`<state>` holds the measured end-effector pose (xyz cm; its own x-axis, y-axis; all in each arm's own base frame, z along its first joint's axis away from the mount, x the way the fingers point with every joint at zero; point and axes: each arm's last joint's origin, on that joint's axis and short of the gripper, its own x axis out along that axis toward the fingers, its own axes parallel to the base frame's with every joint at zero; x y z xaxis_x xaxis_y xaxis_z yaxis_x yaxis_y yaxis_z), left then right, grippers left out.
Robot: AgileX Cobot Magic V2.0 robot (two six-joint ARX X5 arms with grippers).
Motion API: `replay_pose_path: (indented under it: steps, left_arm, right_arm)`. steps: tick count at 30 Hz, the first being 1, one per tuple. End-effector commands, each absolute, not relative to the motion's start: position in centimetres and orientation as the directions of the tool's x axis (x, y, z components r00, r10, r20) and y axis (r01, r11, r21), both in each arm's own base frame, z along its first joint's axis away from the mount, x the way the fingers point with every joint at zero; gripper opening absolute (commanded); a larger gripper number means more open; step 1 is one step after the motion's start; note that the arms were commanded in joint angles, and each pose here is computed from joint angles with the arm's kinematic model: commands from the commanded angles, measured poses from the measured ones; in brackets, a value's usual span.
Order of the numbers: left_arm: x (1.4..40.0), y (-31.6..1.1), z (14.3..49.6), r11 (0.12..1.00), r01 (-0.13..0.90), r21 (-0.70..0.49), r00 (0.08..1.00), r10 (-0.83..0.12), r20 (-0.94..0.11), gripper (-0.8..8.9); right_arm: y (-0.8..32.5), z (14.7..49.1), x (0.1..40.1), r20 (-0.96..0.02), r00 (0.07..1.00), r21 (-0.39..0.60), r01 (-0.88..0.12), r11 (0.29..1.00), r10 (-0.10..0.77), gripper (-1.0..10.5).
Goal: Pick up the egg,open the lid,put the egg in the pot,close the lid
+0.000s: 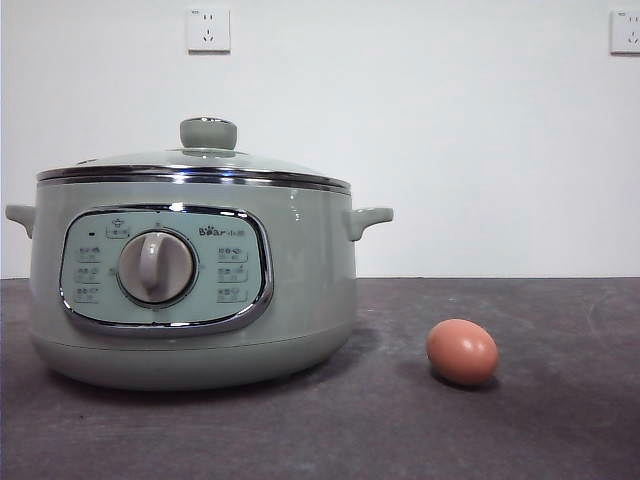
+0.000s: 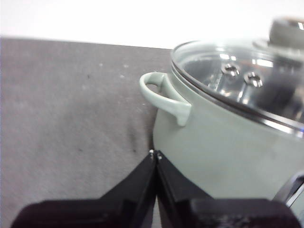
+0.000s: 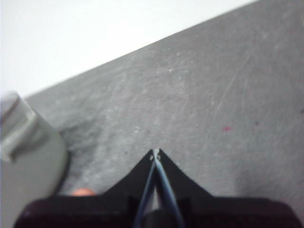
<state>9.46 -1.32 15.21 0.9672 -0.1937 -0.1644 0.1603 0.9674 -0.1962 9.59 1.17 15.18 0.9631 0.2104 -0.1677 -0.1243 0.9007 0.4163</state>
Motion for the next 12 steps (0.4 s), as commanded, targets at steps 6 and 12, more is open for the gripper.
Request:
replay_pose_path:
  steps: [6,12]
  left_arm:
    - [9.53,-1.32,14.86,0.91,0.117,-0.398,0.967,-0.196,-0.164,-0.03]
    - [9.47,-1.35,15.26,0.907,0.135,-0.399,0.966,-0.21,-0.151,-0.05]
  right_arm:
    - [1.15,14.88,9.65,-0.173,0.964,0.537,-0.081,0.84,0.204,0.0]
    - [1.18,15.21,9.6,-0.166,0.962,0.537,-0.095,0.838,0.215,0.0]
